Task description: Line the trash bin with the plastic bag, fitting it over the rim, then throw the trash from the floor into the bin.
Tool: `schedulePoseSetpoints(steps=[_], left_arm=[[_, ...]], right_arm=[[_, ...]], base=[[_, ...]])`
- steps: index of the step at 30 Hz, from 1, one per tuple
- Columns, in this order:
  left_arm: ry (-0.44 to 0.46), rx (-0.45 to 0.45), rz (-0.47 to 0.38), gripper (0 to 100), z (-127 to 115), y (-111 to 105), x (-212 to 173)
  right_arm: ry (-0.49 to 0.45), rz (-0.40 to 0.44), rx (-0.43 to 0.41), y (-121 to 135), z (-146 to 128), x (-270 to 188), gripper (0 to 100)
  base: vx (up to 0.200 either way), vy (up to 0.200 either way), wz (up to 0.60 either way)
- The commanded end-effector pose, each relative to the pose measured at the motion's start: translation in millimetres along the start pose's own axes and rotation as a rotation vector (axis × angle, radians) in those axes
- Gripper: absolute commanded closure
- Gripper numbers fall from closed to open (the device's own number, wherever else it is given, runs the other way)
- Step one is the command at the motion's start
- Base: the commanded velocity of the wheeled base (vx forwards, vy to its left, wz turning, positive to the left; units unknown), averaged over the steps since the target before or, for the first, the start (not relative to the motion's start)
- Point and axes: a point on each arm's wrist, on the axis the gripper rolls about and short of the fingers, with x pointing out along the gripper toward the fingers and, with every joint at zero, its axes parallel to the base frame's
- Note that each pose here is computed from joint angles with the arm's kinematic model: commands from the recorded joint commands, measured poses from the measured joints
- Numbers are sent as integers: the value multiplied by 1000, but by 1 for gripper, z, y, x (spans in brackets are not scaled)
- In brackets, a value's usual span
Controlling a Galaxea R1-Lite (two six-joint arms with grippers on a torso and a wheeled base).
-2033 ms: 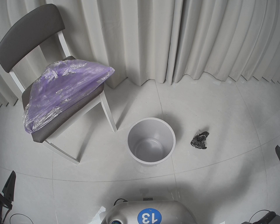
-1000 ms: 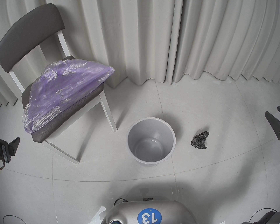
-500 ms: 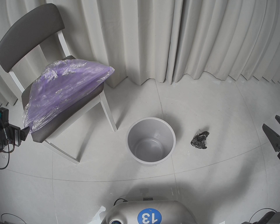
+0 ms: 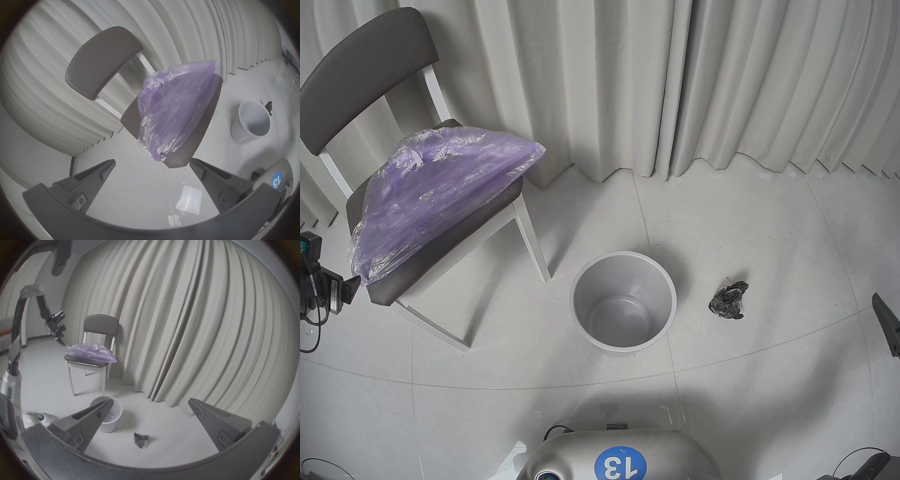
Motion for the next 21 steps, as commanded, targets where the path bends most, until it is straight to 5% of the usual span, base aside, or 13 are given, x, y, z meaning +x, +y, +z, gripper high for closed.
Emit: schedulePoseSetpoints(steps=[1,9,21], left_arm=[[35,24,-2,0,-9,-1,2],[57,113,-1,0,-14,-1,5],[32,113,24,0,-8,1,35]], right_arm=[[-29,-13,-18,3,-3,-9,0],[12,13,-19,7,-12,-4,0],[14,-28,-31,5,-10,-2,0]], base=[[0,0,0],[0,0,0],[0,0,0]])
